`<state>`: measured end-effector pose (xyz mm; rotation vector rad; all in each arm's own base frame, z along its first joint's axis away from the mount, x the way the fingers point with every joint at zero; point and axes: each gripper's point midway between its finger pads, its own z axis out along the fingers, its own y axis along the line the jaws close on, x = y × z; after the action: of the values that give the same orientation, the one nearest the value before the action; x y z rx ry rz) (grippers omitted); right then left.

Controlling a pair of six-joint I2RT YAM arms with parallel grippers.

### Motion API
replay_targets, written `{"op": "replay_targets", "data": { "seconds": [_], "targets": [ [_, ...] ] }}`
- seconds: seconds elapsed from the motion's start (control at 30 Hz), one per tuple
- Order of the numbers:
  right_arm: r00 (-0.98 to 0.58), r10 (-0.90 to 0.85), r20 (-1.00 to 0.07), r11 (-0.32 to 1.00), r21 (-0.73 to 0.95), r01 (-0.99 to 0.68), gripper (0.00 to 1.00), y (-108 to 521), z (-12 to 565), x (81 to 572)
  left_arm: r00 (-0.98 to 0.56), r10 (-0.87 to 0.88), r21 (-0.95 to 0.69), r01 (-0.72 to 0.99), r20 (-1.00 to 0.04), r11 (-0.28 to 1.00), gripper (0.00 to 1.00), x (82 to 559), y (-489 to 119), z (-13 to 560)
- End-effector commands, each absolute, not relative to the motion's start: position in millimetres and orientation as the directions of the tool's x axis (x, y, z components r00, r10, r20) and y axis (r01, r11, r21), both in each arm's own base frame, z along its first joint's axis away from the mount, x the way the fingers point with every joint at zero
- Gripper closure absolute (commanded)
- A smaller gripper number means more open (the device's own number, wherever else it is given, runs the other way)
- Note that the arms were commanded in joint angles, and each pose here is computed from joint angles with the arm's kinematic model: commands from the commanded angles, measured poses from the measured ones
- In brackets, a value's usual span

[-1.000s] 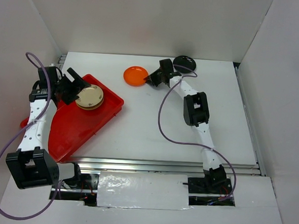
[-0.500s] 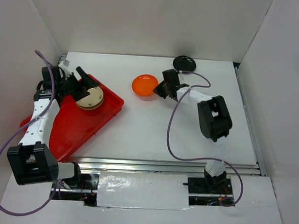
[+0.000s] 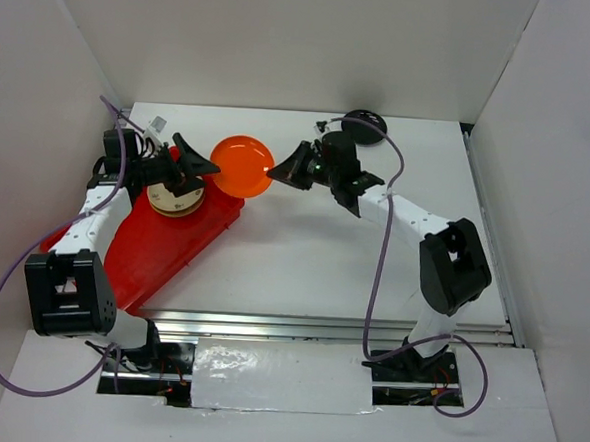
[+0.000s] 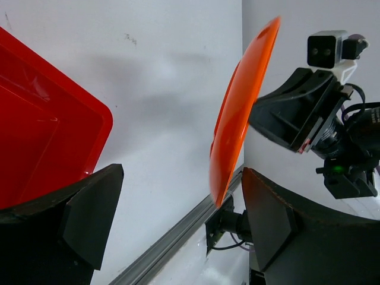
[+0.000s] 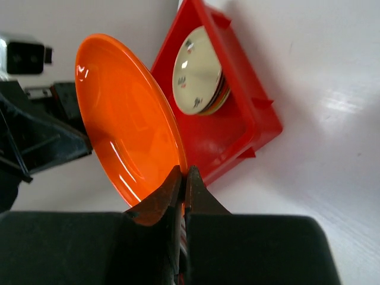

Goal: Place the plates into the plastic bin on the countertop

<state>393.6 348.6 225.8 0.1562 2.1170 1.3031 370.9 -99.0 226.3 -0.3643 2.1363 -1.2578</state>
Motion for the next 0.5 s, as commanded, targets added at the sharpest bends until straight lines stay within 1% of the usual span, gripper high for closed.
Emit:
{"op": "replay_targets", "data": {
  "seconds": [0.0,0.07,0.1,0.13,0.17,0.2,0.23,0.27,0.3,0.33,0.37,0.4,0.43,0.47],
  "targets": [
    [-0.812,0.316,-0.49,0.418,0.841,-0.345,1.0,377,243,369,-0.753,-0.497,-0.846,0.147,-0.431,0.512,0.11,373,-101,244],
    [-0.814,0.311,-0.49,0.411,0.842,-0.35,1.0,380,244,368,-0.755,-0.497,-0.846,0.14,-0.427,0.515,0.18,374,-101,241],
    [-0.814,0.312,-0.49,0.402,0.844,-0.354,1.0,382,246,368,-0.759,-0.497,-0.847,0.133,-0.421,0.515,0.27,373,-101,239],
    [-0.815,0.311,-0.489,0.396,0.846,-0.356,1.0,383,248,367,-0.758,-0.5,-0.843,0.123,-0.42,0.523,0.33,375,-99,235],
    [-0.816,0.306,-0.491,0.392,0.846,-0.362,1.0,385,250,367,-0.759,-0.5,-0.842,0.116,-0.417,0.527,0.41,375,-99,233],
    [-0.817,0.305,-0.49,0.395,0.845,-0.36,1.0,385,249,367,-0.76,-0.504,-0.84,0.101,-0.411,0.533,0.7,376,-98,230],
    [-0.817,0.304,-0.49,0.398,0.844,-0.359,1.0,386,249,368,-0.761,-0.506,-0.835,0.083,-0.405,0.544,0.86,376,-95,229],
    [-0.817,0.299,-0.493,0.401,0.842,-0.361,0.83,387,248,369,-0.749,-0.519,-0.82,0.055,-0.411,0.57,1.0,379,-90,226],
    [-0.818,0.304,-0.488,0.411,0.842,-0.35,0.6,385,246,370,-0.74,-0.532,-0.802,0.017,-0.411,0.597,1.0,380,-84,221],
    [-0.817,0.316,-0.482,0.428,0.841,-0.331,0.43,381,241,374,-0.735,-0.556,-0.779,-0.059,-0.389,0.624,1.0,374,-76,216],
    [-0.812,0.347,-0.47,0.449,0.843,-0.296,0.19,368,235,380,-0.659,-0.612,-0.701,-0.176,-0.437,0.691,1.0,382,-48,209],
    [-0.796,0.387,-0.465,0.475,0.841,-0.26,0.15,356,229,387,-0.612,-0.65,-0.653,-0.271,-0.45,0.707,1.0,381,-30,204],
    [-0.778,0.423,-0.464,0.482,0.842,-0.241,0.13,345,226,394,-0.534,-0.708,-0.626,-0.369,-0.463,0.687,1.0,377,-10,207],
    [-0.768,0.455,-0.451,0.492,0.846,-0.205,0.03,327,217,395,-0.488,-0.74,-0.583,-0.461,-0.463,0.669,1.0,369,6,196]
  ]
}}
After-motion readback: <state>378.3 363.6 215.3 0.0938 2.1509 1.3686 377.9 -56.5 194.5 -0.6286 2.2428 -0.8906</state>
